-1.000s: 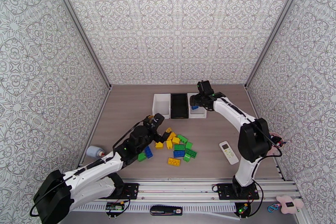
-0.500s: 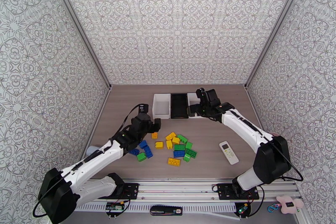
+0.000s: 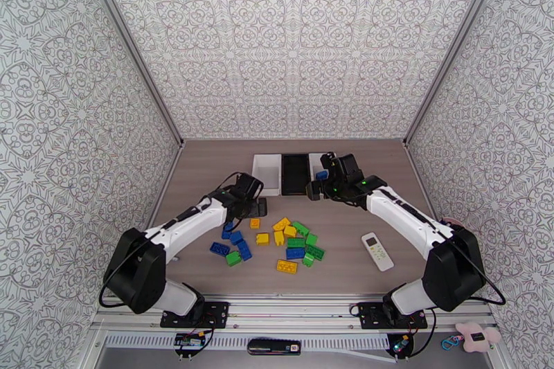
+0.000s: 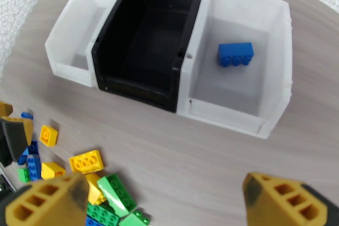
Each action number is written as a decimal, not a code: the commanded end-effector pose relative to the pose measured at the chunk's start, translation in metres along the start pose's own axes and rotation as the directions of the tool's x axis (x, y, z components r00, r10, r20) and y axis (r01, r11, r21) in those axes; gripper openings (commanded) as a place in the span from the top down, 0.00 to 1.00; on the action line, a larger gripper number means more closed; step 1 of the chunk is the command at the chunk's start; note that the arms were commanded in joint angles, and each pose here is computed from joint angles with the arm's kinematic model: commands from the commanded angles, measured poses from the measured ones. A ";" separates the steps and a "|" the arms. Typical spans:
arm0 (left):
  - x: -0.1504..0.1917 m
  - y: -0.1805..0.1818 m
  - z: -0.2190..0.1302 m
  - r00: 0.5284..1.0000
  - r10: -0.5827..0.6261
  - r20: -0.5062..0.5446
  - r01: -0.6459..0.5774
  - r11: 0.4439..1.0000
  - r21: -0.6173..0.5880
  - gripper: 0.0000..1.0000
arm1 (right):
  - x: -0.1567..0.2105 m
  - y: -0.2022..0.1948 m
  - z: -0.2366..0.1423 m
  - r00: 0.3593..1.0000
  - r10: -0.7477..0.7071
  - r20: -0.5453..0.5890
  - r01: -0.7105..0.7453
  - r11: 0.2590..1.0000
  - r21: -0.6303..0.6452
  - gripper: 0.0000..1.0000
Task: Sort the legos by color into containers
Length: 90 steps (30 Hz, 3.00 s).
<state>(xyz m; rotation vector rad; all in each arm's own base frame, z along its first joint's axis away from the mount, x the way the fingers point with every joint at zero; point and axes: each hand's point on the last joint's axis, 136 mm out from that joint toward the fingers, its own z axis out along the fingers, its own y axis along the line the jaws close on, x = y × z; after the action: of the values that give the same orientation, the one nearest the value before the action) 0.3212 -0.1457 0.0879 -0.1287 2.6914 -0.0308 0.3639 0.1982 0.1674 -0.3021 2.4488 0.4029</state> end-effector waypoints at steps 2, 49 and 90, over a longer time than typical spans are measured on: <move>0.021 -0.003 0.010 0.991 -0.002 -0.136 -0.002 1.000 -0.027 0.04 | 0.000 0.002 -0.005 1.000 0.016 0.016 -0.016 1.000 -0.009 0.00; -0.090 -0.047 0.004 0.997 -0.037 0.072 0.028 0.993 0.112 0.68 | -0.011 0.013 -0.017 0.998 0.034 0.060 -0.030 0.998 -0.060 0.00; -0.127 -0.058 -0.088 0.905 0.122 0.407 -0.249 0.928 0.276 0.06 | 0.039 0.047 -0.006 0.971 -0.190 -0.142 0.174 0.977 -0.121 0.02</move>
<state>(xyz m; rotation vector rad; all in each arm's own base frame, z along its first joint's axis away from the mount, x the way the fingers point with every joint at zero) 0.4128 -0.1831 0.2168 0.1009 2.3314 -0.2970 0.3251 0.2259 0.1639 -0.5127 2.4935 0.4581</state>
